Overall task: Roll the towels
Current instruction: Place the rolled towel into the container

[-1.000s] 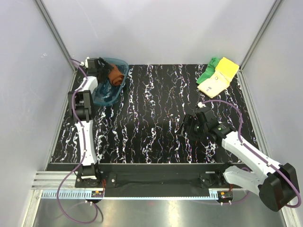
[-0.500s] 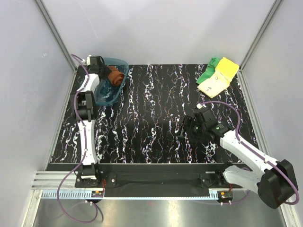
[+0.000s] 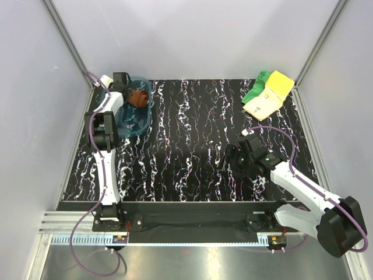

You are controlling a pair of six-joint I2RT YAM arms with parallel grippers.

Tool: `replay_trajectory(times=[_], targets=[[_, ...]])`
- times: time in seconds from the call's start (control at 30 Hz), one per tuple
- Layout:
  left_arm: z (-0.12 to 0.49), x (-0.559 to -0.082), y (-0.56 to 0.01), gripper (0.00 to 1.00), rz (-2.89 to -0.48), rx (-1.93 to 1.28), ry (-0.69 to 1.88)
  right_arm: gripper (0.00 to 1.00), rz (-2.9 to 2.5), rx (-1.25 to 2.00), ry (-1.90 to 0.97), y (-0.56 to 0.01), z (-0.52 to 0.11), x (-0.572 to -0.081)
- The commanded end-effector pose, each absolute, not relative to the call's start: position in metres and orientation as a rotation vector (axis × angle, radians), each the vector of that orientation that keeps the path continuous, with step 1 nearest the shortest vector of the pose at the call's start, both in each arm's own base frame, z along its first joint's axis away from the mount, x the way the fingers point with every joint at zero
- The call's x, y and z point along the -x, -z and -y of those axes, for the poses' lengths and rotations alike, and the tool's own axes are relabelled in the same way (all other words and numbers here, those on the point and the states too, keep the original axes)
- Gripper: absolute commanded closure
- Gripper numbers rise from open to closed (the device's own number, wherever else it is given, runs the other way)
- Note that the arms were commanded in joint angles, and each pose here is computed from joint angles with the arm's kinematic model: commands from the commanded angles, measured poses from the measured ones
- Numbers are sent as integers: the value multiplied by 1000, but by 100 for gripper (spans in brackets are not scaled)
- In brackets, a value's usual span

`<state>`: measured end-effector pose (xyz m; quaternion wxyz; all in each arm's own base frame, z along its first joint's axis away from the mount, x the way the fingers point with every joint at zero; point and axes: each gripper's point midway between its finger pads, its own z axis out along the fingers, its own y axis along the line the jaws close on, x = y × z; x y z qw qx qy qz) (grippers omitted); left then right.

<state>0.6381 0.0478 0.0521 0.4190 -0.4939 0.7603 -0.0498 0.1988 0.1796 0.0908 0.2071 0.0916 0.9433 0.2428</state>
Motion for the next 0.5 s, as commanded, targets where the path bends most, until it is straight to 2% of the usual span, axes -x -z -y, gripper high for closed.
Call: replay_trajectory(times=[0.0, 0.27, 0.47], targets=[[-71, -605, -55, 73, -1870, 1357, -75, 20, -2595, -238, -682, -92, -182, -205], [-73, -604, -100, 72, -1746, 1308, -90, 19, -2596, -247, -687, -89, -181, -204], [-90, -588, -129, 72, -1727, 1282, -279, 19, -2599, -247, -701, -87, -184, -204]])
